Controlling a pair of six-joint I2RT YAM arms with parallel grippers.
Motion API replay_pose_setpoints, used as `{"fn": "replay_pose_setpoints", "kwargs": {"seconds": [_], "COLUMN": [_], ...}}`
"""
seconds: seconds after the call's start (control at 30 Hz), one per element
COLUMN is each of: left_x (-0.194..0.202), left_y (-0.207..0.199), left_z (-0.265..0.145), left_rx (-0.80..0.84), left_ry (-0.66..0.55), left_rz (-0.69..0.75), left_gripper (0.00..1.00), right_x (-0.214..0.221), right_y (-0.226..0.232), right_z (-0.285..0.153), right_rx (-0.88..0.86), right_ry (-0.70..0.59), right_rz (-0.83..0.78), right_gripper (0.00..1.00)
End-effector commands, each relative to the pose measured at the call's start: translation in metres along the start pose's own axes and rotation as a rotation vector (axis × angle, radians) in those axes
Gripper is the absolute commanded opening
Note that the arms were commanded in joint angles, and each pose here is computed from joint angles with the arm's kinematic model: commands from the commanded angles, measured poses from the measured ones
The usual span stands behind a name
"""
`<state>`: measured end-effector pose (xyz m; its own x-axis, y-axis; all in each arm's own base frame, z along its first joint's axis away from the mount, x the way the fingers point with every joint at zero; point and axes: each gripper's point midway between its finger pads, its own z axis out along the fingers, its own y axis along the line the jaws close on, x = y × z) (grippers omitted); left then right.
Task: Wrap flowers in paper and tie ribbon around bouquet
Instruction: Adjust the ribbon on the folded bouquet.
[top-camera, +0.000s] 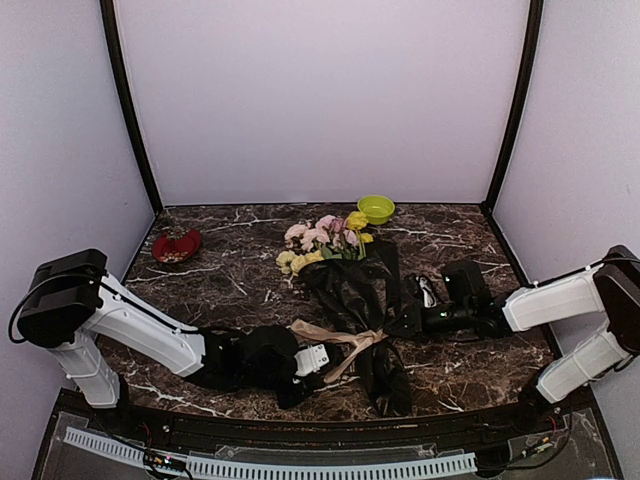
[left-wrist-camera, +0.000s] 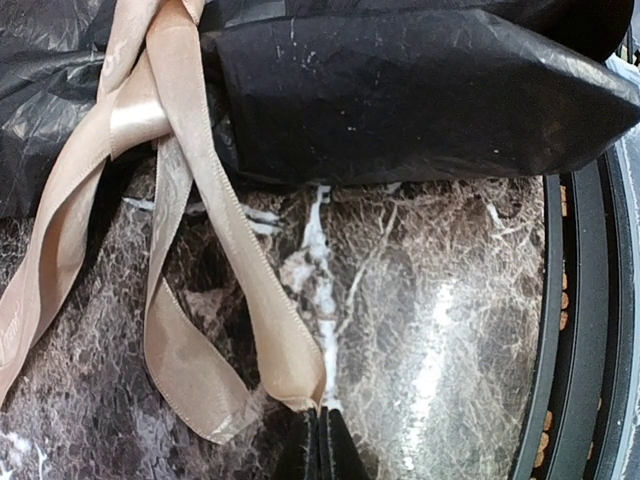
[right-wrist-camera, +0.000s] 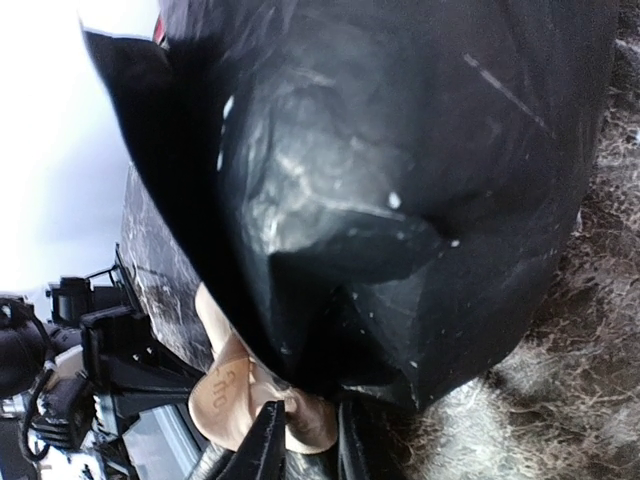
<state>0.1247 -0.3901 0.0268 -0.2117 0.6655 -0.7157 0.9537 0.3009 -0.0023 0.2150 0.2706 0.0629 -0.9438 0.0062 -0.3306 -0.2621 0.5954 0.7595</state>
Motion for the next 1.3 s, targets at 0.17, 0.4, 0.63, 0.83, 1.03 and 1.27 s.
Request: {"fn": "replay_pose_setpoints", "kwargs": {"seconds": [0.17,0.4,0.63,0.83,1.03,1.27], "left_x": [0.005,0.004,-0.04,-0.112,-0.14,-0.146], "left_y": [0.001,0.004,0.0,0.005,0.053,0.052], "left_z": [0.003,0.004,-0.014,-0.026,0.016,0.034], "left_rx": [-0.017,-0.034,-0.01,0.07,-0.04,-0.019], "left_ry": [0.026,0.032,-0.058,-0.21,-0.195,-0.171], "left_rz": [-0.007,-0.001,0.169,0.206,0.104,0.11], "left_gripper": [0.0,0.0,0.42,0.59,0.46,0.44], "right_x": [-0.004,0.001,0.001,-0.001,-0.003,0.002], "right_y": [0.014,0.015,0.011,0.009,0.016,0.018], "right_z": [0.003,-0.005,-0.009,-0.003,0.003,0.002], "right_rx": [-0.035,-0.015,0.018,0.018,-0.006,-0.025], "right_ry": [-0.005,0.0,-0.015,-0.022,-0.025,-0.013], "right_rz": [0.013,0.018,0.037,0.051,0.029,0.045], "right_gripper": [0.14,0.15,0.22,0.28,0.28,0.14]}}
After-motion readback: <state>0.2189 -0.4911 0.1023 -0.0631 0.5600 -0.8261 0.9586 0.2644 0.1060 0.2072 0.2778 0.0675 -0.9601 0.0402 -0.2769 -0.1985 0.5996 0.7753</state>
